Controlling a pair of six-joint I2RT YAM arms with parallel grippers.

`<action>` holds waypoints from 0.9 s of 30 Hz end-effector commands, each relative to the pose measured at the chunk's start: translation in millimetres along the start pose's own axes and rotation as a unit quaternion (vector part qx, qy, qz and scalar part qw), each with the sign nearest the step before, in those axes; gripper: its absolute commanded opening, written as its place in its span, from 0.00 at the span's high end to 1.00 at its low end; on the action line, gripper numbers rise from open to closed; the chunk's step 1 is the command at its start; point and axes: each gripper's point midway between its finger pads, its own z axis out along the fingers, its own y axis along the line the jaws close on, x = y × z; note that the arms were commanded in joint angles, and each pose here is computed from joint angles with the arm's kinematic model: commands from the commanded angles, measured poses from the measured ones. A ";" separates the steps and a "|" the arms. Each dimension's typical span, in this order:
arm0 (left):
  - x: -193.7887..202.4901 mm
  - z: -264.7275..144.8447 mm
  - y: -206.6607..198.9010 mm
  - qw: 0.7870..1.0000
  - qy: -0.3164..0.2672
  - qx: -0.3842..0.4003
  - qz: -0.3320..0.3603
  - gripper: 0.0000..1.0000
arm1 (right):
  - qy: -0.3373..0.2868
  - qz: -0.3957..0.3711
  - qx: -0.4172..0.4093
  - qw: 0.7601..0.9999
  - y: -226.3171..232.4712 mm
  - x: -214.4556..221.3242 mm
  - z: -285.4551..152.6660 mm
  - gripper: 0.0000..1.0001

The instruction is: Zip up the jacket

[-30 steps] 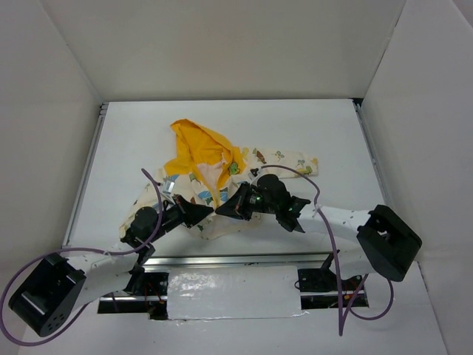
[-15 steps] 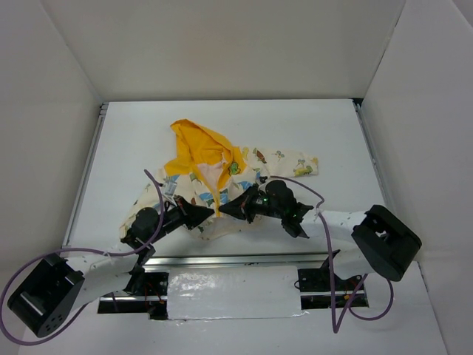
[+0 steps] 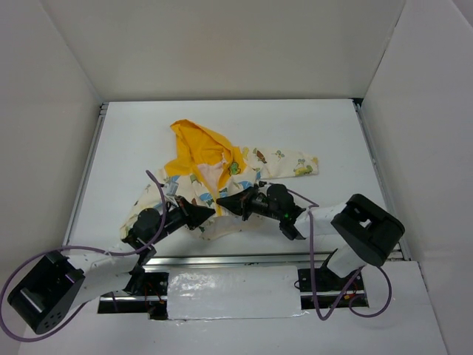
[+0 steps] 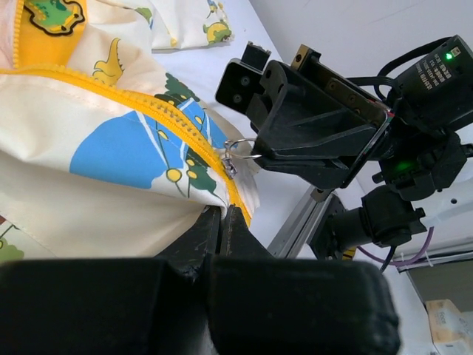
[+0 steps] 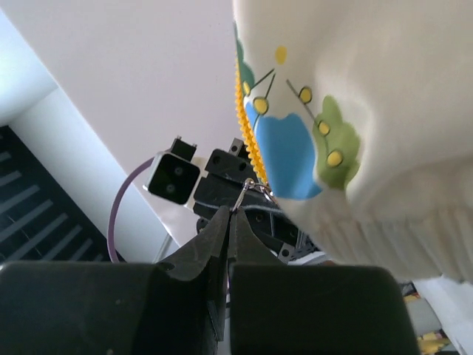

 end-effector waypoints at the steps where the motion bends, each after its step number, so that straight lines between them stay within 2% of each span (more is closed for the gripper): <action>1: 25.3 -6.8 -0.9 0.999 0.045 0.016 0.012 1.00 | 0.004 0.024 -0.133 0.991 79.0 3.0 5.2 1.00; 8: 32.2 -7.7 -5.0 0.998 0.054 0.016 0.014 1.00 | -0.024 0.022 -0.127 0.991 93.3 -16.8 24.0 1.00; 12: 38.7 -10.4 5.2 0.998 0.064 -0.013 0.015 1.00 | -0.031 0.000 -0.142 0.989 118.7 -8.1 14.9 1.00; 15: 38.0 -13.2 19.0 0.997 0.060 -0.051 0.016 1.00 | -0.044 -0.021 -0.133 0.990 119.9 3.7 2.0 1.00; 17: 36.3 -15.6 17.1 0.997 0.055 -0.045 0.023 1.00 | -0.056 -0.032 -0.122 0.990 113.9 7.6 -1.7 1.00; 23: 32.5 -17.7 5.2 0.998 0.048 -0.024 0.018 1.00 | -0.082 -0.027 -0.095 0.992 100.4 -29.6 21.5 1.00; 27: 36.4 -21.8 2.8 0.999 0.050 -0.018 0.006 1.00 | -0.104 -0.046 -0.097 0.989 130.8 -55.8 41.9 1.00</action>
